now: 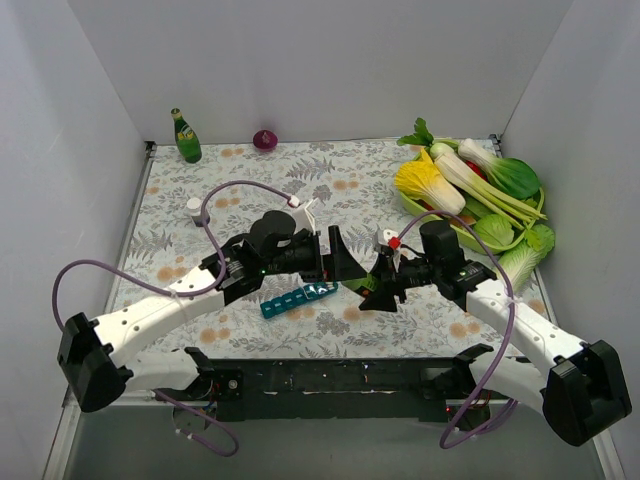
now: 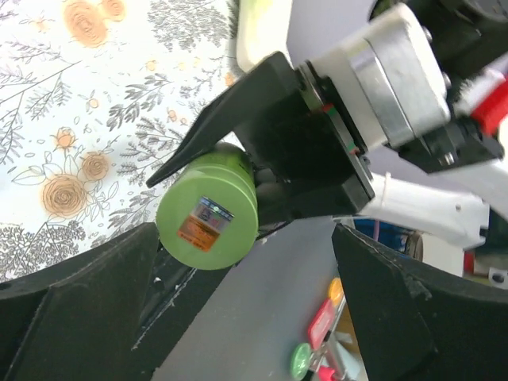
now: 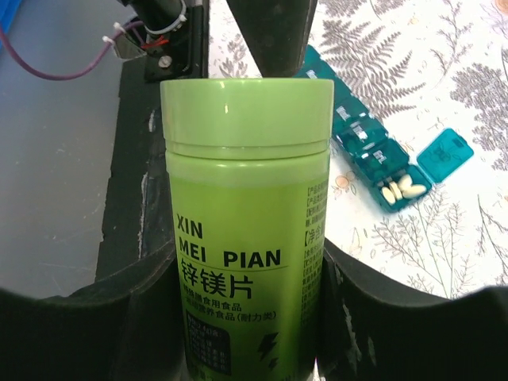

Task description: Sort the pills into containers

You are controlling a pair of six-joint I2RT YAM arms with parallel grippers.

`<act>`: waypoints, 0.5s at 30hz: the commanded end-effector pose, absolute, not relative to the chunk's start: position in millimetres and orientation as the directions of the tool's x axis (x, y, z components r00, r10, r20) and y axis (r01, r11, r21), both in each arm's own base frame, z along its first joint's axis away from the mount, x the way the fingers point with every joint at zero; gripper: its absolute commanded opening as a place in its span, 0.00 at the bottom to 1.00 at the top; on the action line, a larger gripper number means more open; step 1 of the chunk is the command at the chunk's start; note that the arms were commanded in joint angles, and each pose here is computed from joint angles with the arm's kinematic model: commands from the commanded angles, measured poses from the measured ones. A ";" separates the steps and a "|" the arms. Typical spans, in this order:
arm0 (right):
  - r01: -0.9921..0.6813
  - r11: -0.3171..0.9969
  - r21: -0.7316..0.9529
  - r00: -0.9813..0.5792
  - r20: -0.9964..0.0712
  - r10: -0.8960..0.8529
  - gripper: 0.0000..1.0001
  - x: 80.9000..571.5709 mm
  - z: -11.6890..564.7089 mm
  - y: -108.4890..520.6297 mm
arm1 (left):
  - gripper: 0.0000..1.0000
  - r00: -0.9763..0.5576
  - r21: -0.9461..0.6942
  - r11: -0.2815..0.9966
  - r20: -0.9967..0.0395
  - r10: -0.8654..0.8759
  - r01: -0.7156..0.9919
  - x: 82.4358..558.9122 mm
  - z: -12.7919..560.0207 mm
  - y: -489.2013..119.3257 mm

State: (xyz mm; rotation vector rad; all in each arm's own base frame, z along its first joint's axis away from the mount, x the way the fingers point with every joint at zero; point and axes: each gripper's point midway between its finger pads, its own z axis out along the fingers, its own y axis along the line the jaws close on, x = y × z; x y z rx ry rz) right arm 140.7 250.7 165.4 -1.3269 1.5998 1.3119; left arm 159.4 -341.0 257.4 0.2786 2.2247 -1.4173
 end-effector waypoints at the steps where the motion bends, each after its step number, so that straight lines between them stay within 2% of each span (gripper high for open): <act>1: -0.985 -0.029 0.169 -0.157 -0.958 -0.242 0.01 150.9 190.9 253.8 | 0.91 -0.904 -0.816 0.504 -0.402 -0.143 0.283 170.2 263.5 -345.8; 5: -0.986 -0.027 0.165 -0.154 -0.958 -0.242 0.01 150.2 190.2 253.0 | 0.85 -0.901 -0.786 0.538 -0.421 -0.103 0.305 174.2 255.2 -350.1; 14: -0.986 -0.024 0.163 -0.152 -0.958 -0.243 0.01 150.3 188.9 252.7 | 0.85 -0.892 -0.748 0.584 -0.443 -0.086 0.316 174.5 247.8 -342.0; 15: -0.986 -0.026 0.162 -0.151 -0.958 -0.242 0.01 150.3 189.2 252.9 | 0.82 -0.894 -0.752 0.578 -0.440 -0.079 0.318 172.7 248.0 -342.4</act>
